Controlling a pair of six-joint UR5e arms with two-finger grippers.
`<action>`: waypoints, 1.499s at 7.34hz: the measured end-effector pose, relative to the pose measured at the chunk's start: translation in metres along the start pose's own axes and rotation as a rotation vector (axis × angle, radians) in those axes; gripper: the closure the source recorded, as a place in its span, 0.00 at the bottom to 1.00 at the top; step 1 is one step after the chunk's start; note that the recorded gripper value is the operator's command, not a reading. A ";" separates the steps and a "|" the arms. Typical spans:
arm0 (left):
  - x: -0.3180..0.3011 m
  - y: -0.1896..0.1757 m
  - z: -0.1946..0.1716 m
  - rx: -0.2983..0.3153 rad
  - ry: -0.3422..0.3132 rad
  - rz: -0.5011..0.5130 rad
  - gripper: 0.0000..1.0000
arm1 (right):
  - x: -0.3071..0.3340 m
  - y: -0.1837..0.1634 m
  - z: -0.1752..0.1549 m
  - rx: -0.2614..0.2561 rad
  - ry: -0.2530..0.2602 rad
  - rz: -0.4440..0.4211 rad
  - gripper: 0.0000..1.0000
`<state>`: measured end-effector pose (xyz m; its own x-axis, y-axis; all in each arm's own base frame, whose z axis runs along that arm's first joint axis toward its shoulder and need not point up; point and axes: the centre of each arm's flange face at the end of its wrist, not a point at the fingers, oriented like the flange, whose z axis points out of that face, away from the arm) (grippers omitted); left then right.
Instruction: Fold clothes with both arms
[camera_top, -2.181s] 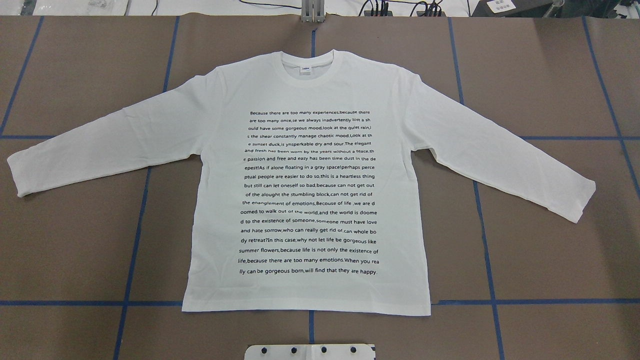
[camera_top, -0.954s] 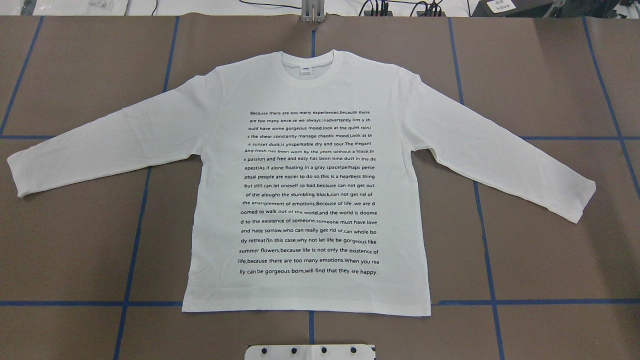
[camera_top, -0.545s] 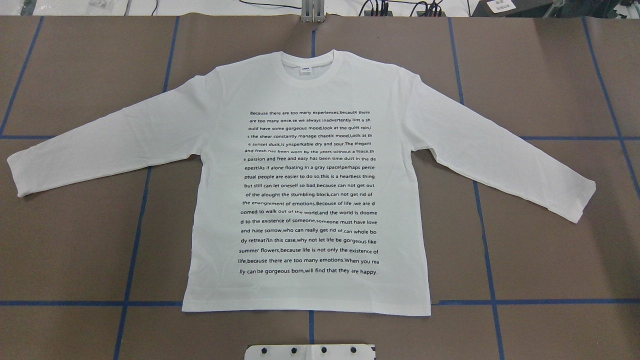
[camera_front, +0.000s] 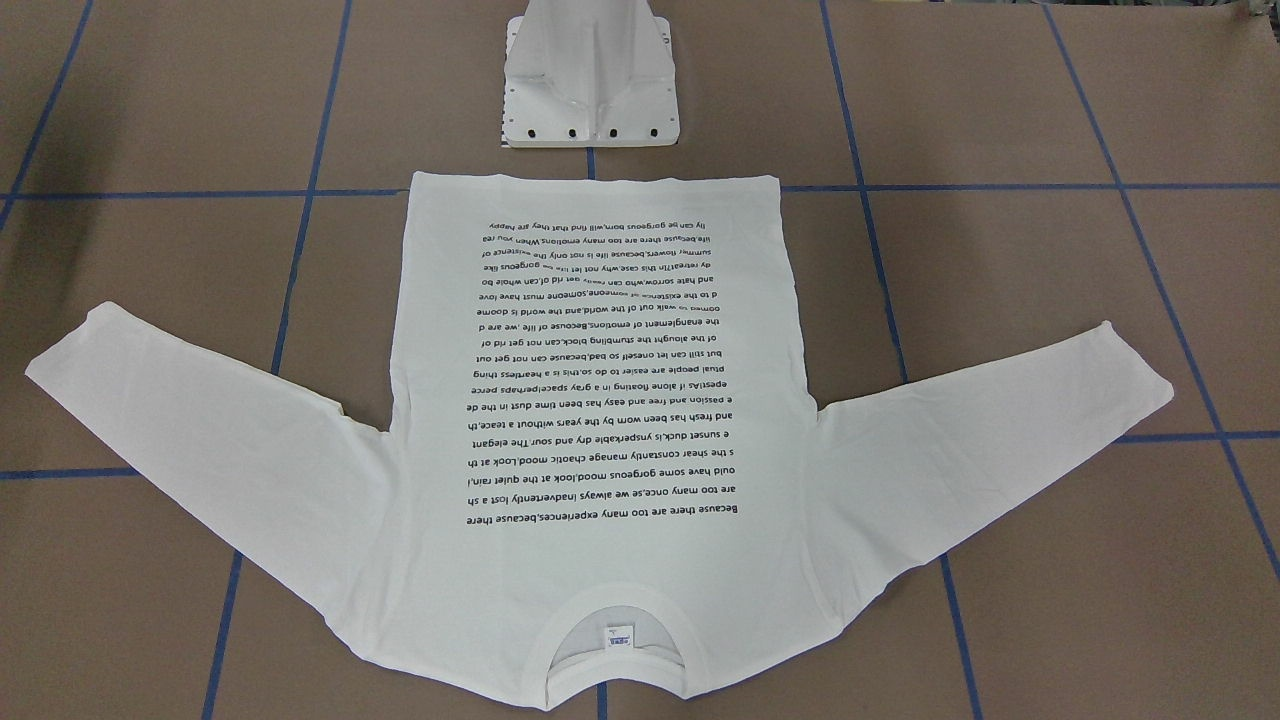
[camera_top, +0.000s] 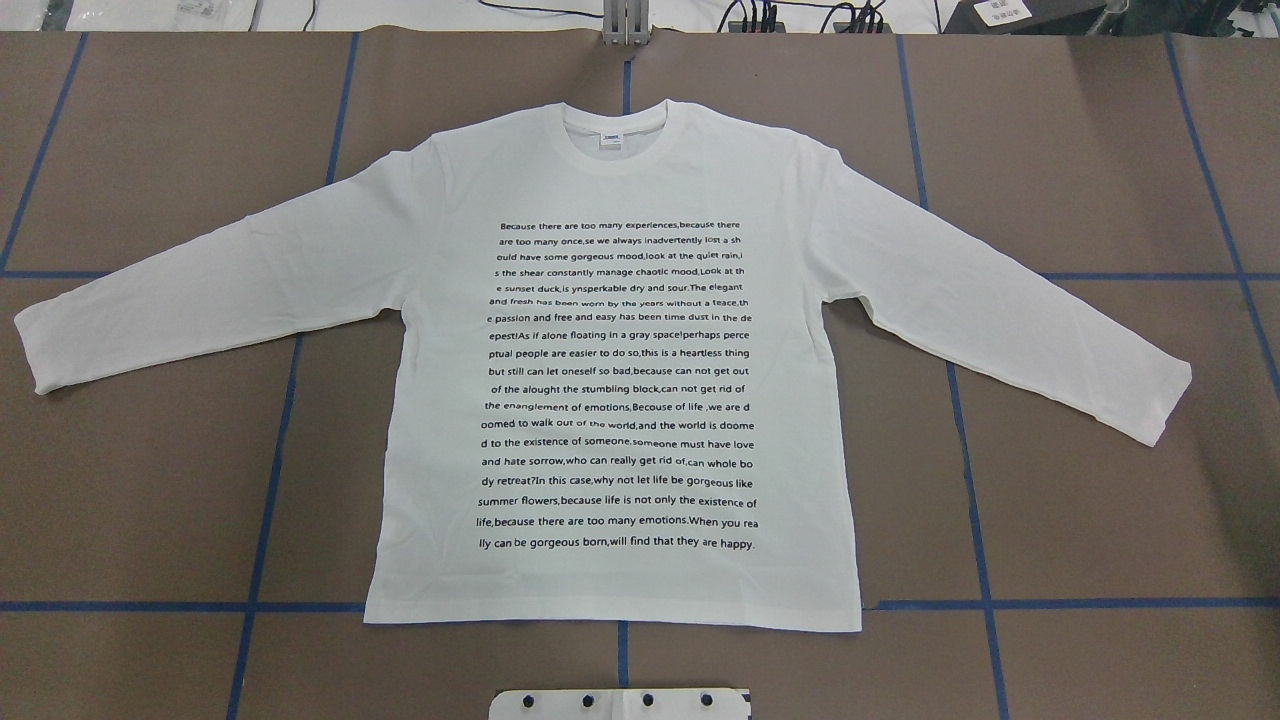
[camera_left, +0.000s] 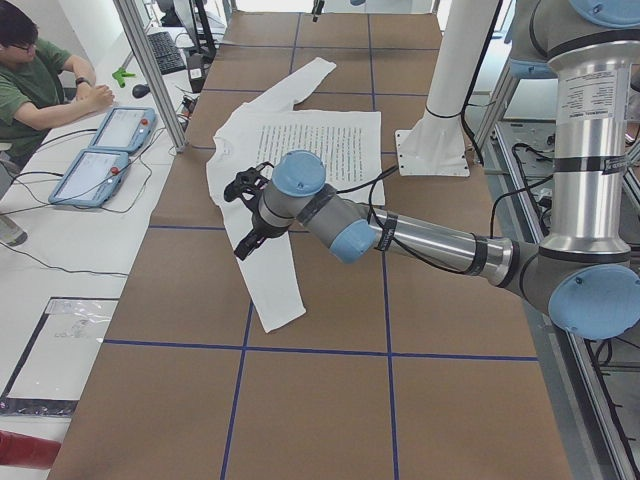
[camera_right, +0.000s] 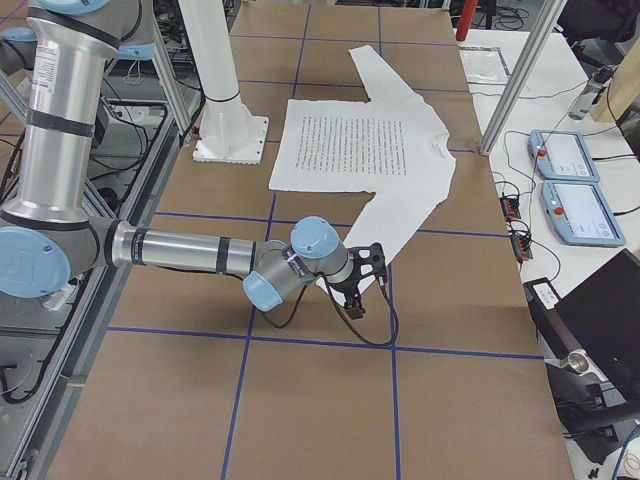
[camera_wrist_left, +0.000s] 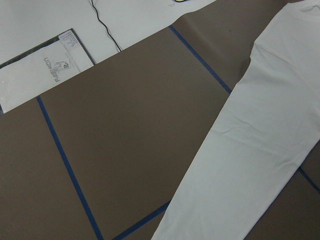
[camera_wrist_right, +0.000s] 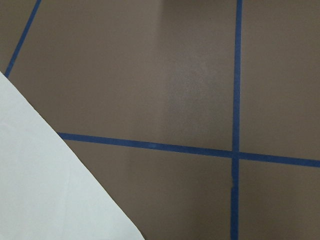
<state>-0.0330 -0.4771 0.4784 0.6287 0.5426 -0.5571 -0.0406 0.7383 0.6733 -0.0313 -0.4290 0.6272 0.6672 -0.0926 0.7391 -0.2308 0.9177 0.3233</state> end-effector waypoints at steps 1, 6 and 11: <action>0.001 0.000 0.000 0.000 0.008 0.000 0.00 | -0.021 0.011 0.031 0.026 0.012 0.037 0.02; 0.003 -0.001 -0.002 0.004 0.014 0.004 0.00 | -0.061 0.048 0.093 0.000 0.049 0.039 0.08; 0.005 -0.002 -0.003 0.006 0.014 0.007 0.00 | -0.063 0.043 0.129 -0.033 0.056 0.032 0.18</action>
<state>-0.0321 -0.4752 0.4732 0.6173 0.5537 -0.5589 -0.0402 0.7317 0.6804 -0.1749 -0.4330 0.6705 0.6990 -0.0421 0.7139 -0.2295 0.9323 0.2797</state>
